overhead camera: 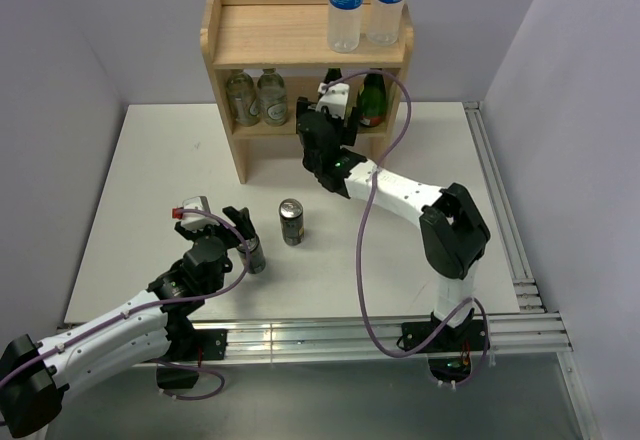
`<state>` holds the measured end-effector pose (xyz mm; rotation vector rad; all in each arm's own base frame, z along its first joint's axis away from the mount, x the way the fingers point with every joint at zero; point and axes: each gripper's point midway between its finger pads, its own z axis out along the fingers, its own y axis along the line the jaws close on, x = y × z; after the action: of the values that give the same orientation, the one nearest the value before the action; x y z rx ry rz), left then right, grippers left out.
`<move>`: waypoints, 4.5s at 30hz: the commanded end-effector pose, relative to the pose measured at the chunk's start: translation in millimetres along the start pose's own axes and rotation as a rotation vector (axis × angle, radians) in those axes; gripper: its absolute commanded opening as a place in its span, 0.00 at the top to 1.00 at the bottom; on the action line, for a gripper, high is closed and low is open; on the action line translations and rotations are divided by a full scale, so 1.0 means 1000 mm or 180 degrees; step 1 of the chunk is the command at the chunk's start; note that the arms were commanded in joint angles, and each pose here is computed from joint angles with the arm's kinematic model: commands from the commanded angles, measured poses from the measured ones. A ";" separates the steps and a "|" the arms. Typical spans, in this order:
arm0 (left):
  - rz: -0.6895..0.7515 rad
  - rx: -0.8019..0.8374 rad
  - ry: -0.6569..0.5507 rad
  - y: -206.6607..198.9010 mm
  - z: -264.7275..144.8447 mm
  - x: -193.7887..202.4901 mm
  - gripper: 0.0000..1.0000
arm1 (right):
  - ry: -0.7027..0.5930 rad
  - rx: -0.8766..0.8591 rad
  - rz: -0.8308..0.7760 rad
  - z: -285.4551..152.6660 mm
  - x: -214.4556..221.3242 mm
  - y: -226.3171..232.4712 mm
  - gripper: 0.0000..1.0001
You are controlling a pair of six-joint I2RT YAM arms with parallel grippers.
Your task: Place and organize the beverage onto the shelf
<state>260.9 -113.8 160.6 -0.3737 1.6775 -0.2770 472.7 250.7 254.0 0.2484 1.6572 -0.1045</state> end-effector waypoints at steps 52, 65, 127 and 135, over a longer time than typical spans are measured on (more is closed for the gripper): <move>0.0265 -0.0007 0.0679 -0.050 -0.053 0.053 0.05 | 0.0603 -0.0606 0.0466 -0.296 0.142 -0.135 0.00; 0.0398 -0.0067 0.0467 -0.058 -0.071 0.003 0.05 | 0.0853 -0.0658 0.0449 -0.298 0.175 -0.150 0.00; 0.0773 -0.0188 0.0374 -0.029 0.017 0.127 0.91 | 0.1021 -0.0729 0.0454 -0.305 0.214 -0.150 0.00; 0.0788 -0.0202 0.0466 -0.053 0.013 0.090 1.00 | 0.1033 -0.0732 0.0452 -0.305 0.214 -0.150 0.00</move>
<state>256.4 -183.0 44.5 -0.1170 1.9260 0.0141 124.4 183.9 56.4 0.1893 1.9731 0.1951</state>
